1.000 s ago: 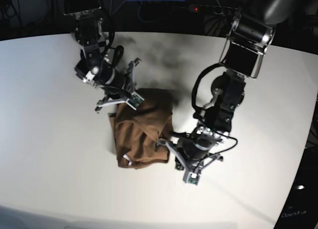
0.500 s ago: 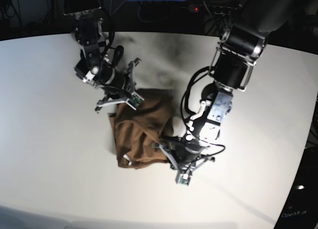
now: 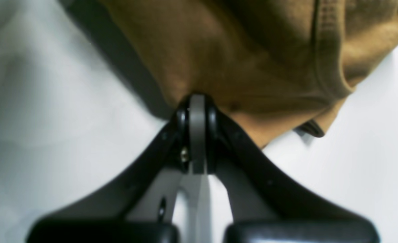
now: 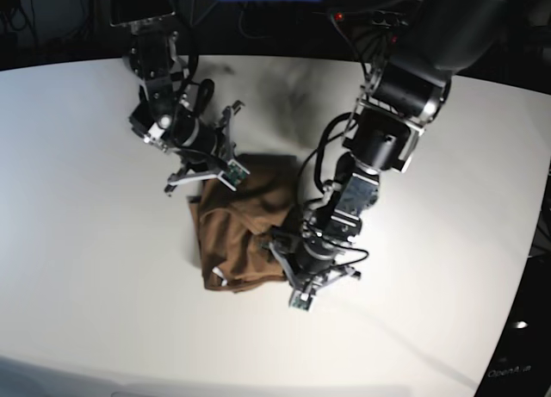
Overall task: Fold the T-shirt properly
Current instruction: 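Press the bundle's side with the left gripper while the right gripper braces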
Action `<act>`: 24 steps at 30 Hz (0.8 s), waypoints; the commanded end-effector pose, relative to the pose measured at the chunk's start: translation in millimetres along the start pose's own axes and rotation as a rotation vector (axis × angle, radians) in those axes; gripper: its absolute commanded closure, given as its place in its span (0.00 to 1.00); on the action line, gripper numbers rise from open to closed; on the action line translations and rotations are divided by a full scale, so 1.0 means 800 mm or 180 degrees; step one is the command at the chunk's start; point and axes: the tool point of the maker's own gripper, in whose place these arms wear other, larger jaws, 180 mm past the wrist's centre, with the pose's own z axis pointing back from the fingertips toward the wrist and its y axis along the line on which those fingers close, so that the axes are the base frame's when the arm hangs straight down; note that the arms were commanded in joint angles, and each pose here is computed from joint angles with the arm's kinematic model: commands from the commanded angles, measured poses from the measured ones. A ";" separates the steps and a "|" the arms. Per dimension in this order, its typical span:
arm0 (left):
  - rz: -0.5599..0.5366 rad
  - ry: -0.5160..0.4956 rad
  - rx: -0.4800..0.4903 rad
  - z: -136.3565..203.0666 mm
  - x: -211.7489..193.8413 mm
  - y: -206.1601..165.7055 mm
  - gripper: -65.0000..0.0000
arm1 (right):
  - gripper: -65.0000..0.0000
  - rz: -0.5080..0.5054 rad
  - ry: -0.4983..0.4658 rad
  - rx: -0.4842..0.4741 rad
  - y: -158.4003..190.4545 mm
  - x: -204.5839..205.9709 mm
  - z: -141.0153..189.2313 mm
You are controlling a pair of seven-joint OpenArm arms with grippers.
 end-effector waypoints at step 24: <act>-0.0147 0.0018 -0.0191 0.074 0.156 -0.002 0.97 | 1.00 0.0013 0.0091 0.0047 -0.001 -0.008 -0.008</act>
